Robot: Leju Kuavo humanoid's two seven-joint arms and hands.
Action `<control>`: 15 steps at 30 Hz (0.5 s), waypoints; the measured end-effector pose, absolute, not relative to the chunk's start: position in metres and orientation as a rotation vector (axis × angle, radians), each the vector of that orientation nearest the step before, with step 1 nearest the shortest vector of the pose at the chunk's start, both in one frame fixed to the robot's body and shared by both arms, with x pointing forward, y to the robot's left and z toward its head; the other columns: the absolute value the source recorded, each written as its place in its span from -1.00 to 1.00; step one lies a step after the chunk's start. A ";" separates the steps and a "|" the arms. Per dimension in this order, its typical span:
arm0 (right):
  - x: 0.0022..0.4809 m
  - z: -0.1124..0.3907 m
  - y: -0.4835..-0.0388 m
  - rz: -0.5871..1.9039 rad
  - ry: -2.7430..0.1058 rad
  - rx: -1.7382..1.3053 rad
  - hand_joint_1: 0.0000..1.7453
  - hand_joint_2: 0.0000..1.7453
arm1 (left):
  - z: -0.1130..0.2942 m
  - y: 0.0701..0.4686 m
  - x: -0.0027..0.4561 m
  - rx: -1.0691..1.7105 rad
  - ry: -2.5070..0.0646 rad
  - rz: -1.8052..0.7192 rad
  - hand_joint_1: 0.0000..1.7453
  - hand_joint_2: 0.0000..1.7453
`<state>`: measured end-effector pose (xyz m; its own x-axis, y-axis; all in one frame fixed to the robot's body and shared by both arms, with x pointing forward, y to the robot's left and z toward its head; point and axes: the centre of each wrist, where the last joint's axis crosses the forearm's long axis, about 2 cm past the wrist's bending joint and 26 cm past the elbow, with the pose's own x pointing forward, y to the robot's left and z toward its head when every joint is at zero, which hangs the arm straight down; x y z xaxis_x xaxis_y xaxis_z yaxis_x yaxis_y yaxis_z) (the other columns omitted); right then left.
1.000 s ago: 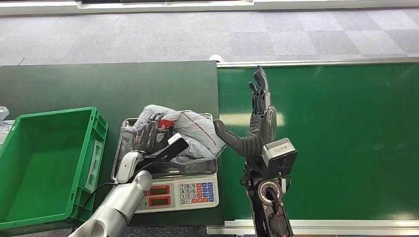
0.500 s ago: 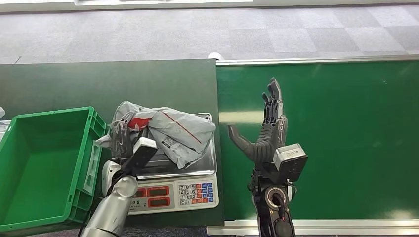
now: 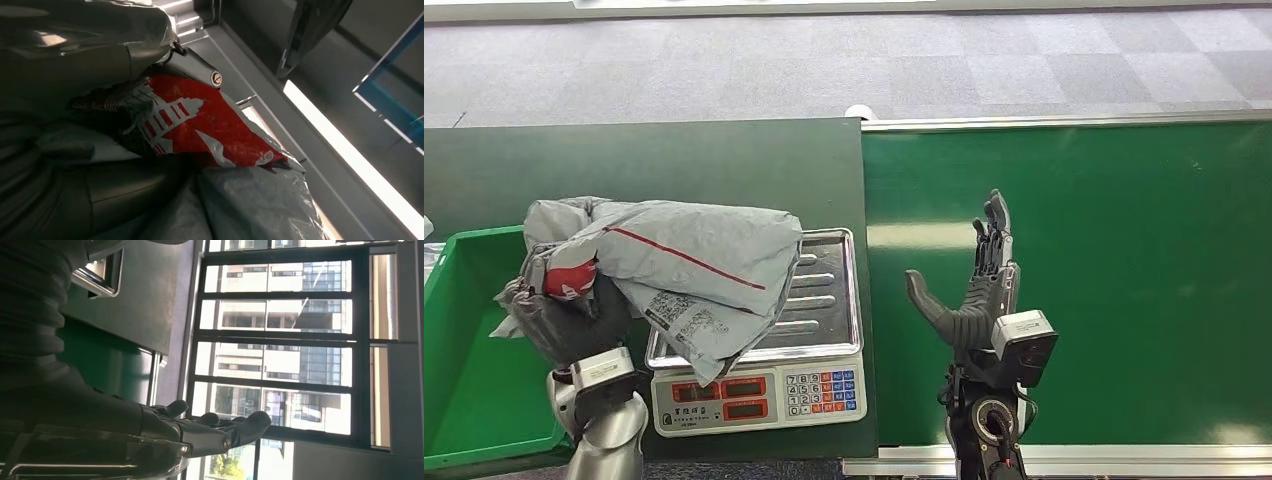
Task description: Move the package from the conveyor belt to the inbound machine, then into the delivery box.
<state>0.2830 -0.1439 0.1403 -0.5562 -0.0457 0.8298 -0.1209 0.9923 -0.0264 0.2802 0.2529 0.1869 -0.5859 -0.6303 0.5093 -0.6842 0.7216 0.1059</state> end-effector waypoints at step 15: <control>0.273 0.120 -0.150 0.087 -2.091 0.140 -1.00 1.00 | 0.126 0.400 0.238 1.473 -1.801 0.120 0.78 1.00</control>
<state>0.2734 -0.1501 0.1198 -0.4959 -0.0639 0.8660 -0.1355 0.9908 -0.0045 0.2383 0.4000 0.1262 -0.0136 -0.7876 0.6161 -0.8625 0.3210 0.3913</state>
